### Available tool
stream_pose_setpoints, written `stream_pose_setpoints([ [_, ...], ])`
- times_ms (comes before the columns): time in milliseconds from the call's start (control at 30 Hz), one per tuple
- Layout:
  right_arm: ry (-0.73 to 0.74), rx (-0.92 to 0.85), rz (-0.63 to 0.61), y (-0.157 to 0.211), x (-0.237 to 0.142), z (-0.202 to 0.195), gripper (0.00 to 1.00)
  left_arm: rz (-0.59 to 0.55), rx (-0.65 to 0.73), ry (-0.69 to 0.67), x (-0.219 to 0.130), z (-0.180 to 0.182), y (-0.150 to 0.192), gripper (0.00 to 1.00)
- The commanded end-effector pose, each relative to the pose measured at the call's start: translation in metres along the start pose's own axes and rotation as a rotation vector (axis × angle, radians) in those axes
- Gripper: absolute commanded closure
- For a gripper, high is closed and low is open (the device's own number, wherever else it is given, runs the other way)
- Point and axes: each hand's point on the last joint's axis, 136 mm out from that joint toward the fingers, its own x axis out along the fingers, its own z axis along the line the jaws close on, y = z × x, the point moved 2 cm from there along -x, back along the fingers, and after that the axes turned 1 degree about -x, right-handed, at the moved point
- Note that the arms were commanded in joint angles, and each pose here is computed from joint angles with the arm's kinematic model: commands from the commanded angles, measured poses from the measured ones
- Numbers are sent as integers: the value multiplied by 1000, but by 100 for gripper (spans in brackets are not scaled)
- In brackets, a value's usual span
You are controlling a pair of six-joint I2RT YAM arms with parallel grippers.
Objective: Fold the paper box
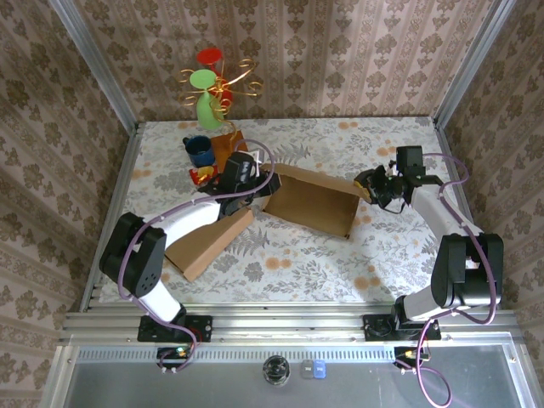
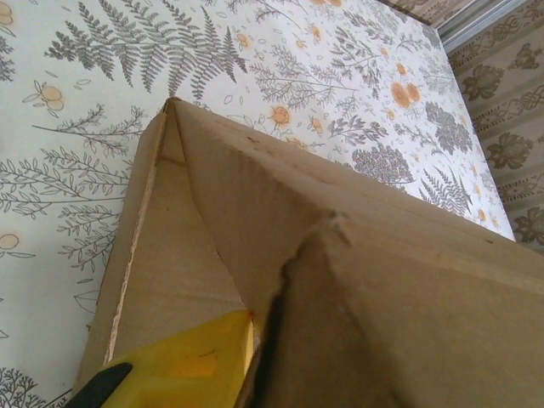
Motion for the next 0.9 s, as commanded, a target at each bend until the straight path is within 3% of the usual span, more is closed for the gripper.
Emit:
stream_pose_setpoints([
  [0,42,-97,-13,-2,-5,2,63,37,-18,31,-6,-6,11,74],
  [200,96,-160,-3,-5,-3,-5,62,80,-47,30,-6,-3,22,71],
  [367,121,-202,0,-9,0,-5,62,124,-72,32,-5,0,34,61],
  [700,144,-205,15,-5,-1,-11,64,139,-87,42,-17,-6,41,56],
  [800,150,-204,15,-5,-1,-12,64,138,-99,33,-22,-6,44,46],
  [867,157,-204,15,-4,-2,-14,64,139,-108,34,-24,-5,47,45],
])
